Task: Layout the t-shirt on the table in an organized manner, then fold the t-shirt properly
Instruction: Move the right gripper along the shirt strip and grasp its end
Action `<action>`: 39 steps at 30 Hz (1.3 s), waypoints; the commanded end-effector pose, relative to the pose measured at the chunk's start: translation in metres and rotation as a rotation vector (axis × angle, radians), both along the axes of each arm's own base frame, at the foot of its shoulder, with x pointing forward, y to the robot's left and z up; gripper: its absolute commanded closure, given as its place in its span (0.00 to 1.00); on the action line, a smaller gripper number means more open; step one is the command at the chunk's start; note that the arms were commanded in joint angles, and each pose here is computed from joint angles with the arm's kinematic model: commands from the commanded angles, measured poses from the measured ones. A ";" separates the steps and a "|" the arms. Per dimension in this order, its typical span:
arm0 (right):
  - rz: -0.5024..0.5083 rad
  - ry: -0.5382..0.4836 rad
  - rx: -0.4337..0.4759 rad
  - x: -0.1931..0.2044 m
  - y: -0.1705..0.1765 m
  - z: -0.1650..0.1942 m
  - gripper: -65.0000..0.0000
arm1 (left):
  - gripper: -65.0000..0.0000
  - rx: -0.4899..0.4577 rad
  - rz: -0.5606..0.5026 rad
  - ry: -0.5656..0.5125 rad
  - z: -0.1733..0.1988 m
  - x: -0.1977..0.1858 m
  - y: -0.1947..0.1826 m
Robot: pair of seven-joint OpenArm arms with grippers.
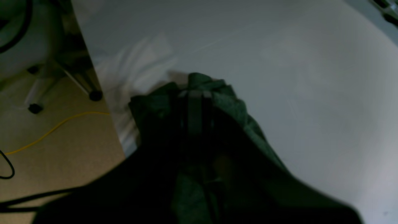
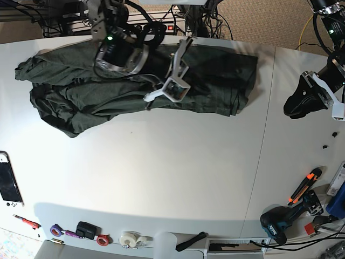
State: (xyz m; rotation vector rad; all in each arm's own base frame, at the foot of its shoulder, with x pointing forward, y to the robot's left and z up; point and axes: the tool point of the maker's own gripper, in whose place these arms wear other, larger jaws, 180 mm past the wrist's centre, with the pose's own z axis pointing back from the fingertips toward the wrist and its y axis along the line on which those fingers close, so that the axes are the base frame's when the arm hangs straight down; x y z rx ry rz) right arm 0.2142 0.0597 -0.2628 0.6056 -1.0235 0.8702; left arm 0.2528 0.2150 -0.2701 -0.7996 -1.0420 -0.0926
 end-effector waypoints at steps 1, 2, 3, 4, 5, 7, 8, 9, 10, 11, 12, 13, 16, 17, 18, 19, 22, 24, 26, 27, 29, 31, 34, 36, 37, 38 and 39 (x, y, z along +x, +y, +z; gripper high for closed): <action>0.000 -0.036 0.052 0.002 0.006 0.013 1.00 | 0.70 0.000 -0.001 -0.051 0.015 0.004 0.003; -0.005 -0.039 0.055 0.003 0.008 0.012 1.00 | 0.70 0.000 -0.001 -0.050 0.015 0.004 0.003; -0.012 -0.044 0.056 0.004 0.009 0.011 1.00 | 0.70 0.000 -0.001 -0.050 0.015 0.004 0.003; -0.016 -0.048 0.060 0.005 0.011 0.012 1.00 | 0.70 0.000 -0.002 -0.050 0.015 0.004 0.003; -0.021 -0.050 0.063 0.005 0.012 0.011 1.00 | 0.70 0.000 -0.001 -0.050 0.015 0.004 0.003; -0.016 -0.041 0.071 0.003 0.018 0.010 1.00 | 0.70 -0.001 -0.001 -0.051 0.015 0.004 0.003; -0.011 -0.032 0.079 0.002 0.022 0.009 1.00 | 0.70 -0.001 -0.001 -0.051 0.015 0.004 0.003; -0.007 -0.024 0.089 0.001 0.026 0.009 1.00 | 0.70 -0.001 -0.001 -0.051 0.015 0.004 0.003; -0.004 -0.016 0.100 0.000 0.031 0.009 1.00 | 0.70 -0.001 -0.001 -0.050 0.015 0.004 0.003; -0.002 -0.009 0.111 0.000 0.035 0.010 1.00 | 0.70 -0.001 -0.001 -0.050 0.015 0.004 0.003; -0.003 -0.003 0.121 0.000 0.040 0.010 1.00 | 0.70 -0.003 -0.001 -0.051 0.015 0.004 0.002; -0.009 -0.002 0.120 0.001 0.042 0.009 1.00 | 0.70 -0.003 -0.001 -0.051 0.015 0.004 0.002; -0.027 0.000 0.111 0.005 0.046 0.006 1.00 | 0.70 -0.004 -0.002 -0.048 0.014 0.003 0.002; -0.029 0.006 0.109 0.006 0.047 0.005 1.00 | 0.70 -0.004 -0.002 -0.048 0.014 0.003 0.002; -0.029 0.011 0.109 0.006 0.048 0.003 1.00 | 0.70 -0.004 -0.002 -0.048 0.014 0.003 0.002; -0.029 0.016 0.106 0.005 0.048 0.001 1.00 | 0.70 -0.004 -0.002 -0.047 0.014 0.003 0.002; -0.024 0.041 0.067 0.003 0.046 -0.007 0.85 | 0.70 -0.001 -0.006 -0.043 0.013 0.003 0.001; -0.023 0.044 0.062 0.003 0.046 -0.008 0.61 | 0.70 -0.001 -0.006 -0.043 0.013 0.003 0.001; -0.027 0.033 0.072 0.004 0.046 -0.005 0.56 | 0.70 0.000 -0.006 -0.043 0.013 0.003 0.001; -0.031 0.021 0.070 0.006 0.045 -0.003 0.56 | 0.70 0.000 -0.006 -0.043 0.013 0.003 0.001; -0.052 -0.031 0.034 0.014 0.039 0.003 0.56 | 0.70 0.000 -0.006 -0.048 0.014 0.004 0.002; -0.134 -0.120 -0.027 0.031 0.024 0.016 0.56 | 0.70 0.001 -0.006 -0.061 0.018 0.007 0.002; -0.323 -0.262 -0.091 0.059 -0.011 0.047 0.56 | 0.70 0.010 -0.007 -0.088 0.026 0.014 0.004; -0.436 -0.323 -0.111 0.070 -0.037 0.065 0.56 | 0.70 0.017 -0.006 -0.102 0.030 0.017 0.006; -0.485 -0.339 -0.121 0.074 -0.049 0.070 0.56 | 0.70 0.020 -0.002 -0.110 0.033 0.019 0.007; -0.530 -0.341 -0.135 0.078 -0.062 0.071 0.56 | 0.70 0.022 0.003 -0.115 0.034 0.020 0.009; -0.578 -0.335 -0.150 0.082 -0.075 0.070 0.56 | 0.70 0.026 0.008 -0.120 0.036 0.020 0.011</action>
